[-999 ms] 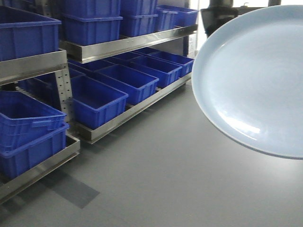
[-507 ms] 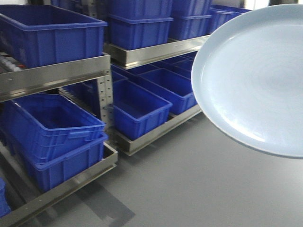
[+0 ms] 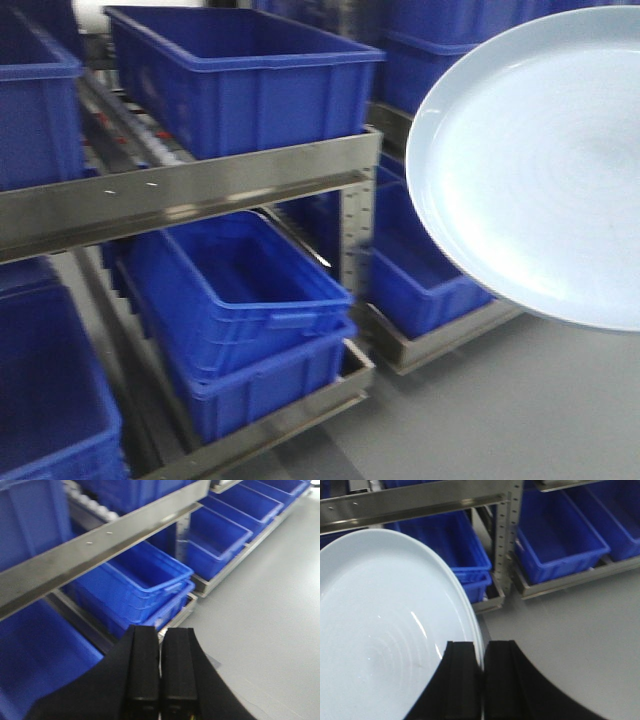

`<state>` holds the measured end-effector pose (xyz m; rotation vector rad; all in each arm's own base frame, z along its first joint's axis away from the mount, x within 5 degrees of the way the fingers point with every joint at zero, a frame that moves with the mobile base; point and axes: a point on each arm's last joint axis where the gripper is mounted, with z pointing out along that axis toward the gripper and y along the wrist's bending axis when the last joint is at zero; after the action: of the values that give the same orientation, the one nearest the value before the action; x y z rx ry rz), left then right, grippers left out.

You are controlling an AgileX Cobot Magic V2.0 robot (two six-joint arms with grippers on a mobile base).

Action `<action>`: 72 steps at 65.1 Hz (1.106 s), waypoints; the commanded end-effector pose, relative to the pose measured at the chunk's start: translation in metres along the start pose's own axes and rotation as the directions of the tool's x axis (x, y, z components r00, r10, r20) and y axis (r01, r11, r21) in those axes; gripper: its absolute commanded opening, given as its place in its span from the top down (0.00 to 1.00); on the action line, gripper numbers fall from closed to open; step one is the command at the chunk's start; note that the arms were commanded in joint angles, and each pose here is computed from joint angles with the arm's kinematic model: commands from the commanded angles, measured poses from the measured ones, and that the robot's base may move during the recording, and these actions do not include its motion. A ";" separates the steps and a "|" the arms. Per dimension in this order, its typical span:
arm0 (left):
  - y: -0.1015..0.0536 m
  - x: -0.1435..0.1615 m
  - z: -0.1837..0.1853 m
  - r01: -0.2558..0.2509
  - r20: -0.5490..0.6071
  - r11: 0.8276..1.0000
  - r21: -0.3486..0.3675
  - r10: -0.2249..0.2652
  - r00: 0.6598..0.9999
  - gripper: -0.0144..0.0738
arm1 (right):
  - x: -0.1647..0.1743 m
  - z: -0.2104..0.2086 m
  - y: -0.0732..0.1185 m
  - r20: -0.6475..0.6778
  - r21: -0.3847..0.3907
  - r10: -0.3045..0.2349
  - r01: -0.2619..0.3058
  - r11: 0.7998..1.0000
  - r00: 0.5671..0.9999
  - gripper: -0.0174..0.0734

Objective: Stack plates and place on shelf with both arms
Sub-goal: 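Approach the shelf and position the held plates above a blue bin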

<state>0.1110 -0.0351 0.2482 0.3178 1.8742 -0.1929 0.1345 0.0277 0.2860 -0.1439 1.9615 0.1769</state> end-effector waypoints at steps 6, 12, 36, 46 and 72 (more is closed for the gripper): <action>0.001 -0.017 -0.002 0.005 0.109 1.000 -0.012 -0.004 0.994 0.72 | -0.020 -0.004 0.000 0.130 0.004 -0.003 0.003 1.000 0.991 0.75; 0.001 -0.017 -0.002 0.005 0.109 1.000 -0.012 -0.004 0.994 0.72 | -0.020 -0.004 0.000 0.130 0.004 -0.003 0.003 1.000 0.991 0.75; 0.001 -0.017 -0.002 0.005 0.109 1.000 -0.012 -0.004 0.994 0.72 | -0.020 -0.004 0.000 0.130 0.004 -0.003 0.003 1.000 0.991 0.75; 0.001 -0.017 -0.002 0.005 0.109 1.000 -0.012 -0.004 0.994 0.72 | -0.020 -0.004 0.000 0.130 0.004 -0.003 0.003 1.000 0.991 0.75; 0.001 -0.017 -0.002 0.005 0.109 1.000 -0.012 -0.004 0.994 0.72 | -0.020 -0.004 0.000 0.130 0.004 -0.003 0.003 1.000 0.991 0.75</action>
<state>0.1110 -0.0351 0.2482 0.3178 1.8742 -0.1929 0.1345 0.0277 0.2860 -0.1439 1.9615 0.1769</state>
